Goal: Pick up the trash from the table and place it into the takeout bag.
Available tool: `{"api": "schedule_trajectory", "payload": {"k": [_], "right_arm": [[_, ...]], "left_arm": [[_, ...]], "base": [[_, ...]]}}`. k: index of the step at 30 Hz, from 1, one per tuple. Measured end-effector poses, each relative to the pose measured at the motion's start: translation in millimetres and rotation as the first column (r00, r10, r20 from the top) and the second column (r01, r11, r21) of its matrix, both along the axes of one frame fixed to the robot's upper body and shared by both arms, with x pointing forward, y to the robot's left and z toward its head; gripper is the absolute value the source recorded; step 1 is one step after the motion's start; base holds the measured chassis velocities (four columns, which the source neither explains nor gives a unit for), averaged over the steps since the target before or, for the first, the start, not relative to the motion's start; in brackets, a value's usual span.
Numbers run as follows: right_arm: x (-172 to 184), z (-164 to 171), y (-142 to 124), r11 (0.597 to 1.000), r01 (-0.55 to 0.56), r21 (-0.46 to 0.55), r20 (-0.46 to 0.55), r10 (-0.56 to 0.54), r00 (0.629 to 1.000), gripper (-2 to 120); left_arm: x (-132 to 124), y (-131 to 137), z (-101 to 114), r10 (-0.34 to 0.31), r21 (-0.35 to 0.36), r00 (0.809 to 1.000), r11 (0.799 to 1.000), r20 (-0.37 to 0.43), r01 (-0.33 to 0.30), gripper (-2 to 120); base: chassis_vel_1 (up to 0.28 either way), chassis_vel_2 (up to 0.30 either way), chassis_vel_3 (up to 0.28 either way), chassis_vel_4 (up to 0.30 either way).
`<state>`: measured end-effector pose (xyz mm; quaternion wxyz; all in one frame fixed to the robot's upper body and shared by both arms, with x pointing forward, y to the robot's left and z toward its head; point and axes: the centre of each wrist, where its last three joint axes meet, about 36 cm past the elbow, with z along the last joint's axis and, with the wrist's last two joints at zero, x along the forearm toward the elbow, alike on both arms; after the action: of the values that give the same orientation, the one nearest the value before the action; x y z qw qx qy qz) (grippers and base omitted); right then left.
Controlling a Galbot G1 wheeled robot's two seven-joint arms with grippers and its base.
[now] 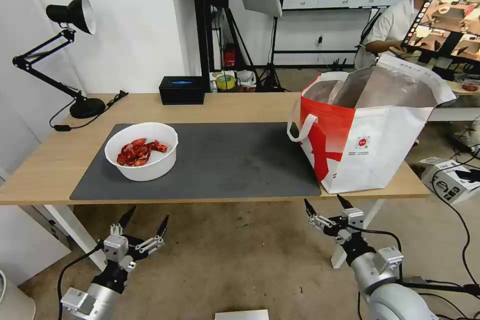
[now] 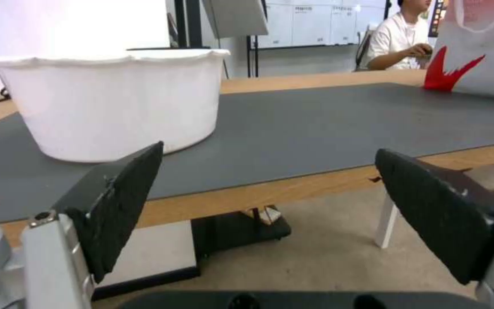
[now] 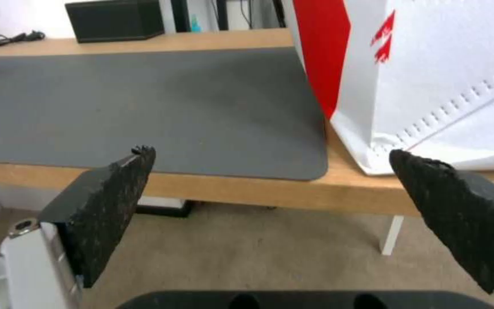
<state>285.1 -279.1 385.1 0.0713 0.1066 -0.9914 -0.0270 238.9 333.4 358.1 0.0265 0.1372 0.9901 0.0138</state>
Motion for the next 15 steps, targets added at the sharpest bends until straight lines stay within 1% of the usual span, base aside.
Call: {"api": "schedule_trajectory", "payload": {"k": [5,8,9,10,13,14,15], "right_arm": [[0,0,0,1.000,0.001,0.000,-0.001,-0.001,1.000,100],[0,0,0,1.000,0.001,0.000,-0.001,-0.001,1.000,100],[0,0,0,1.000,0.001,0.000,-0.001,-0.001,1.000,100],[0,0,0,1.000,0.001,0.000,-0.001,-0.001,1.000,100],[0,0,0,1.000,0.001,0.000,-0.002,-0.001,1.000,100],[0,0,0,1.000,0.001,0.000,-0.002,-0.001,1.000,100],[0,0,0,1.000,0.001,0.000,-0.002,-0.001,1.000,100]], "left_arm": [[2,1,-2,0.001,-0.004,1.000,1.000,-0.005,-0.001,100],[7,4,1,0.006,-0.007,1.000,1.000,0.006,-0.006,100],[16,11,8,0.021,-0.004,0.999,1.000,0.025,-0.021,100],[16,11,8,0.021,-0.004,0.999,1.000,0.025,-0.021,100],[40,32,37,0.056,-0.007,0.996,0.998,0.072,-0.056,100],[40,32,37,0.056,-0.007,0.996,0.998,0.072,-0.056,100],[48,38,46,0.065,-0.008,0.995,0.998,0.080,-0.065,100]], "base": [[0.000,0.000,0.000,0.000],[0.000,0.000,0.000,0.000],[0.000,0.000,0.000,0.000],[0.000,0.000,0.000,0.000],[0.000,0.000,0.000,0.000],[0.000,0.000,0.000,0.000],[0.000,0.000,0.000,0.000]]}}
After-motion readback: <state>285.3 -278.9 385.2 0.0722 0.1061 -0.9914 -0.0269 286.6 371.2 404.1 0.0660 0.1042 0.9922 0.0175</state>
